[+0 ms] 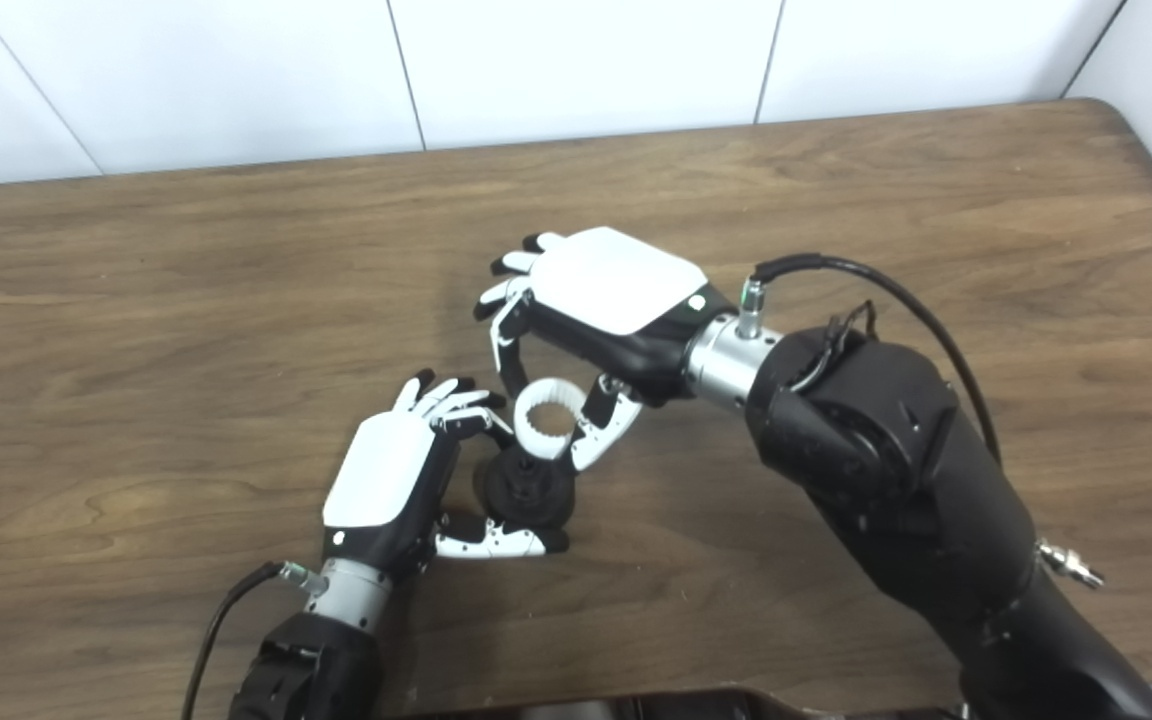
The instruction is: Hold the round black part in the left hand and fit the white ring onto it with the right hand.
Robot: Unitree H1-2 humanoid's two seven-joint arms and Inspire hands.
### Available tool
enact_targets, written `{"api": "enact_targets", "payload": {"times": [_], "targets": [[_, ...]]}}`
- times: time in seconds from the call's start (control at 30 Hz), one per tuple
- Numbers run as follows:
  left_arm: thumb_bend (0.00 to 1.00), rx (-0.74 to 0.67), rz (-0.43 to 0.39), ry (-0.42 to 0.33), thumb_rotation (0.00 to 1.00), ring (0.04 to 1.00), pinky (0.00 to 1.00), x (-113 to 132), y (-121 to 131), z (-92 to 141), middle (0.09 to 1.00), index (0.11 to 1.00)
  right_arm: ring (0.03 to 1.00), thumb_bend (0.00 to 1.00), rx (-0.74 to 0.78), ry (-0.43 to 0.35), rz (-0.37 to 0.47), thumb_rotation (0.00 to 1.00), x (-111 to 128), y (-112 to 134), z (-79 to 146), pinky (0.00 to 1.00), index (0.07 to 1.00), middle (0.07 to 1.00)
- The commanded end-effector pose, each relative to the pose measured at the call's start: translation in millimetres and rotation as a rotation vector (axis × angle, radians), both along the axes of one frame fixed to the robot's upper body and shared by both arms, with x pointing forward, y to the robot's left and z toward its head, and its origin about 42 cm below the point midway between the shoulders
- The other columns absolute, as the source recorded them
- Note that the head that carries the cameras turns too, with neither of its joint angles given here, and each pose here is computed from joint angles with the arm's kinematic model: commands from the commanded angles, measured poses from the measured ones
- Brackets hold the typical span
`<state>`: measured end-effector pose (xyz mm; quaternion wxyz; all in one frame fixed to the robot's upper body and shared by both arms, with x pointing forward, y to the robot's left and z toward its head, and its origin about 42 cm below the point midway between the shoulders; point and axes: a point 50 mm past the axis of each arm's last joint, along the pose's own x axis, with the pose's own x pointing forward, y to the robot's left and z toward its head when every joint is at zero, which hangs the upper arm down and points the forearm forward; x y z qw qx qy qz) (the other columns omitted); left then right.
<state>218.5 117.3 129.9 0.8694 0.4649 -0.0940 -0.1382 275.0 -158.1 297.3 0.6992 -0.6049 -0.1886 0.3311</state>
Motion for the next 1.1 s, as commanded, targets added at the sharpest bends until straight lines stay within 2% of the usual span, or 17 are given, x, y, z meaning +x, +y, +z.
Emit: {"api": "enact_targets", "payload": {"times": [0.0,1.07], "targets": [[0.52,0.0,0.001,-0.025,0.06,0.903,1.0,4,-6,5,0.797,0.485,0.951,0.52,0.007,-0.064,0.026,0.14,-2,3,11,1.0,0.483,0.851],[0.52,-0.002,0.005,-0.035,0.06,0.903,1.0,5,-13,9,0.795,0.485,0.957,0.52,-0.038,-0.021,0.028,0.14,4,4,-16,1.0,0.483,0.853]]}}
